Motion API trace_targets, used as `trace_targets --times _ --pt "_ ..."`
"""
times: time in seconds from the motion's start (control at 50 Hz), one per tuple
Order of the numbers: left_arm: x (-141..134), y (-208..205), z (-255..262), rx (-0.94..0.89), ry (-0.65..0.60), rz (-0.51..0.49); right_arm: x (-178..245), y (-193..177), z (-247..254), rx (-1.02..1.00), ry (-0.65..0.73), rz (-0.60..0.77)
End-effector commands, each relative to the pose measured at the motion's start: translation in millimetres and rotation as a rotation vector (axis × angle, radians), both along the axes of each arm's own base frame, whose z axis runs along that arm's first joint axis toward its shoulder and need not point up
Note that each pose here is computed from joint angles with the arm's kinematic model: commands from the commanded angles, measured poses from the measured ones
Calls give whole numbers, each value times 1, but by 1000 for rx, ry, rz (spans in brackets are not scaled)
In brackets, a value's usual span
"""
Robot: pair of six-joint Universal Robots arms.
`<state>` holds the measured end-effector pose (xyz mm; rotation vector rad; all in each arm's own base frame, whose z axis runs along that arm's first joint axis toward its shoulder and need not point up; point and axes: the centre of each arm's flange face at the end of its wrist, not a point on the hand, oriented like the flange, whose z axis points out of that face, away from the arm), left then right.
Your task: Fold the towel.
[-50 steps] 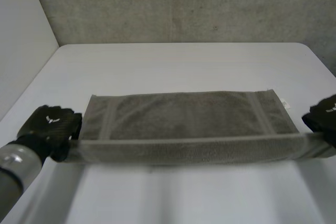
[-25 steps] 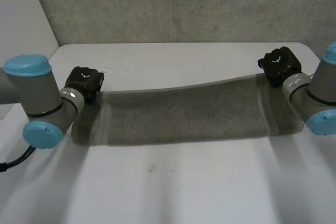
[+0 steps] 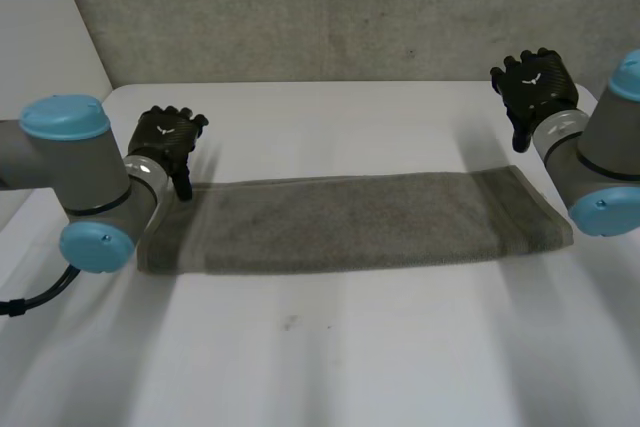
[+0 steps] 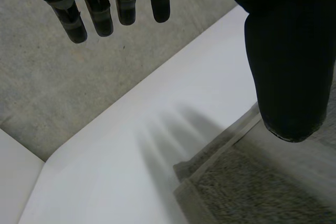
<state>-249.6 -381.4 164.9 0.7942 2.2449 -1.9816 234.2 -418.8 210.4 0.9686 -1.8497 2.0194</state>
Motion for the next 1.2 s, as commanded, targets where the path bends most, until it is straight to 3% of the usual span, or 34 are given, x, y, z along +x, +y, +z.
trace_targets --times 0.02,0.12,0.3,0.5,0.74,0.9,0.94,1.06,1.1,1.2 --pt "9 35 23 25 68 7 -13 46 1 101 5 -6" --pt "15 55 28 35 137 21 -20 70 -10 198 25 -9" --pt "23 70 18 34 266 47 -55 74 -35 310 29 -79" --pt "27 73 18 6 279 53 -66 75 -79 433 -17 40" --pt "27 73 17 11 276 52 -75 61 -92 401 -21 17" --pt "28 73 17 10 276 55 -103 41 -89 350 -4 -120" --pt "28 73 17 12 275 55 -123 34 -86 338 25 -217" --pt "27 74 17 12 275 54 -162 25 -84 340 93 -333" --pt "27 74 17 12 275 54 -193 21 -81 345 132 -400" --pt "27 75 15 16 274 53 -215 18 -73 340 154 -436"
